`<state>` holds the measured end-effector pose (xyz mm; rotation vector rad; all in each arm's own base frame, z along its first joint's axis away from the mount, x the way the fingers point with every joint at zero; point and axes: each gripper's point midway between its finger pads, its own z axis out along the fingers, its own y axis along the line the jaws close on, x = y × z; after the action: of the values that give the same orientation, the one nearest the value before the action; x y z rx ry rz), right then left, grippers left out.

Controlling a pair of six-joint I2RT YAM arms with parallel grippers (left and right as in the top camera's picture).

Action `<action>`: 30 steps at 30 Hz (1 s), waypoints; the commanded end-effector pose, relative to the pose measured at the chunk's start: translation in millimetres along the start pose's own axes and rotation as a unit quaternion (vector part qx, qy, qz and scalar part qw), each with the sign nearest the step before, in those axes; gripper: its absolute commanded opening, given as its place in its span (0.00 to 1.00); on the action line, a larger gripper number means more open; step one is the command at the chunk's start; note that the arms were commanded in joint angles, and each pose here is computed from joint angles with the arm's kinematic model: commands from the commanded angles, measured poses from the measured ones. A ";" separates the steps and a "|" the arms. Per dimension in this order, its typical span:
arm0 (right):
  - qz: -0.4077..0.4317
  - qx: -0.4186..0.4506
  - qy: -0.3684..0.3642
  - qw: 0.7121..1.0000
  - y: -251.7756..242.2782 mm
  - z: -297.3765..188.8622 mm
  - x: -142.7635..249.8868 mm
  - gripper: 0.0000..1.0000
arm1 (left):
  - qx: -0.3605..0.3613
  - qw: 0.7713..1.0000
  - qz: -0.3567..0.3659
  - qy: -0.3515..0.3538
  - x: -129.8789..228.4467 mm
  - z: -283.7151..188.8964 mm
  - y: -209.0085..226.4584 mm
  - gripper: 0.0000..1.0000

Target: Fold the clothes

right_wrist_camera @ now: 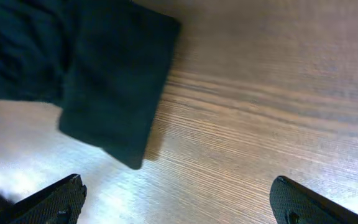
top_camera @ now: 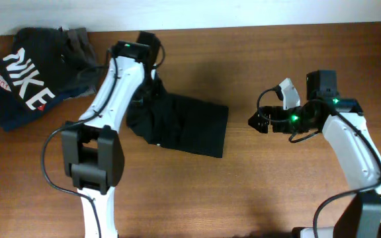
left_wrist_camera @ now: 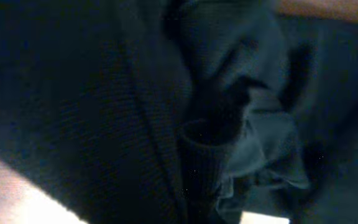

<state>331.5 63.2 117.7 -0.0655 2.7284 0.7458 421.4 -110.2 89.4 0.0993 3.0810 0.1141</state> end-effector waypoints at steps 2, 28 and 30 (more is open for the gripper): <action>0.061 0.044 0.039 0.996 -30.7 28.0 19.8 0.99 | -0.023 0.999 0.041 -0.008 4.1 -14.0 -18.8 0.01; 0.132 0.069 0.076 0.986 -22.1 88.5 29.7 0.97 | -0.013 0.984 0.153 -0.095 16.1 -72.1 -129.6 0.06; 0.141 0.071 0.072 0.985 -28.5 85.4 28.2 0.97 | -0.005 0.984 0.152 -0.093 18.1 -72.2 -133.7 0.06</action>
<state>329.8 95.8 28.9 0.2158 2.9588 0.6709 392.6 -236.7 144.8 0.5439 2.8702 0.1657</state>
